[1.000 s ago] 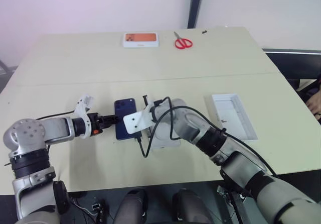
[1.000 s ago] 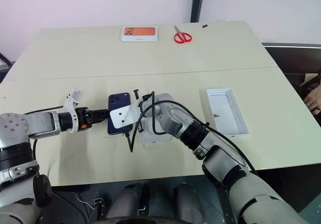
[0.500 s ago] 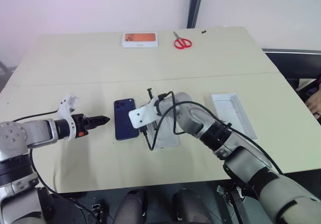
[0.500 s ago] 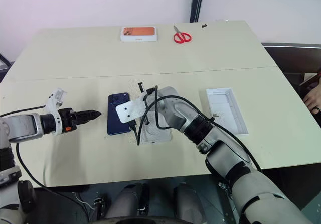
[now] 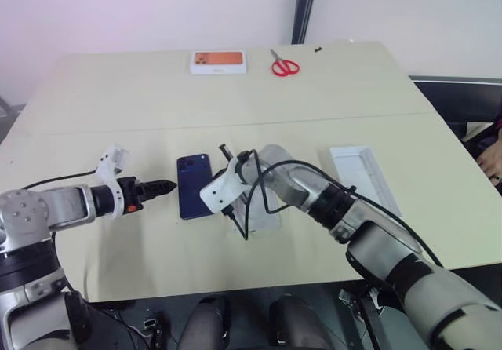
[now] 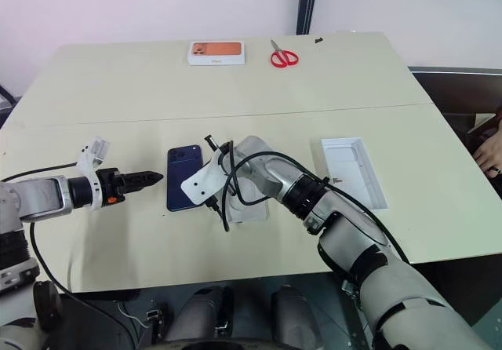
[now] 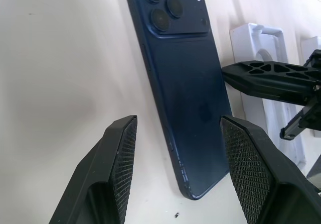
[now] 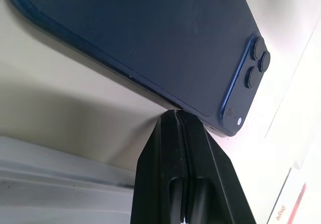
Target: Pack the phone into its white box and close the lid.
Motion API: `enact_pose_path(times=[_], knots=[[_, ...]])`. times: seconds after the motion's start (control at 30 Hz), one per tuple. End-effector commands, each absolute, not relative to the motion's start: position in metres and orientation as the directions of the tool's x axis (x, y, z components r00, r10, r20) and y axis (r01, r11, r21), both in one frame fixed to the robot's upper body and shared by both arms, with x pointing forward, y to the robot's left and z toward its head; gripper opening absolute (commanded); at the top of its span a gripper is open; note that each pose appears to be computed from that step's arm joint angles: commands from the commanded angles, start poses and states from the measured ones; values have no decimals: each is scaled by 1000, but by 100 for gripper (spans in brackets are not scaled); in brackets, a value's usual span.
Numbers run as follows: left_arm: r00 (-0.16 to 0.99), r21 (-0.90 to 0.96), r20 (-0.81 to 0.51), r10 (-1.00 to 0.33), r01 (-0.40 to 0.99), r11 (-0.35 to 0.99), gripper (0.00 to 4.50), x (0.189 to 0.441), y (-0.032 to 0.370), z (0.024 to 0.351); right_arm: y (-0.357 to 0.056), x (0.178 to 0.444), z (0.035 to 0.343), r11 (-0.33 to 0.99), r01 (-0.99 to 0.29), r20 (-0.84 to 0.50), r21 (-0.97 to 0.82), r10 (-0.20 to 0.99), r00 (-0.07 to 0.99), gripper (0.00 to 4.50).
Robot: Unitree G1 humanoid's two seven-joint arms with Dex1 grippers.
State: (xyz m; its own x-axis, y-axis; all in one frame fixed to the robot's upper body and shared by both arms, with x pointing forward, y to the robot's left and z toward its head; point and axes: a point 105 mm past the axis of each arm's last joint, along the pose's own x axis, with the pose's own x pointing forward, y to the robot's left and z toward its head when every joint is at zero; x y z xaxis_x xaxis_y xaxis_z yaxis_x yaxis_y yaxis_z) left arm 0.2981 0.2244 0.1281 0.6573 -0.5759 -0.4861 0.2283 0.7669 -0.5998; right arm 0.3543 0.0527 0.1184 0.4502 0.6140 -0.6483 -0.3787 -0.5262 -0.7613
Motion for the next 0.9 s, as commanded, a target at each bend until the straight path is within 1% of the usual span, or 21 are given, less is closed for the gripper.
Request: enact_pose_path(times=[0.03, 0.27, 0.53, 0.63, 0.7, 0.9], knots=[[668, -579, -468, -579, 262, 772, 276, 299, 221, 136, 66, 347, 127, -503, -369, -623, -781, 665, 411, 0], [648, -589, -477, -594, 266, 763, 276, 299, 214, 130, 83, 339, 123, -446, -405, -588, -798, 721, 366, 0], [621, -610, -476, -623, 276, 742, 276, 299, 205, 125, 88, 335, 119, -385, -487, -577, -784, 742, 342, 0], [613, -625, -466, -638, 283, 728, 276, 299, 201, 123, 86, 334, 116, -375, -511, -581, -774, 741, 336, 0], [603, -653, -436, -668, 298, 696, 276, 299, 193, 123, 84, 334, 114, -373, -525, -588, -765, 737, 333, 0], [588, -694, -387, -710, 322, 644, 276, 298, 179, 123, 82, 332, 111, -370, -539, -594, -756, 734, 329, 0]])
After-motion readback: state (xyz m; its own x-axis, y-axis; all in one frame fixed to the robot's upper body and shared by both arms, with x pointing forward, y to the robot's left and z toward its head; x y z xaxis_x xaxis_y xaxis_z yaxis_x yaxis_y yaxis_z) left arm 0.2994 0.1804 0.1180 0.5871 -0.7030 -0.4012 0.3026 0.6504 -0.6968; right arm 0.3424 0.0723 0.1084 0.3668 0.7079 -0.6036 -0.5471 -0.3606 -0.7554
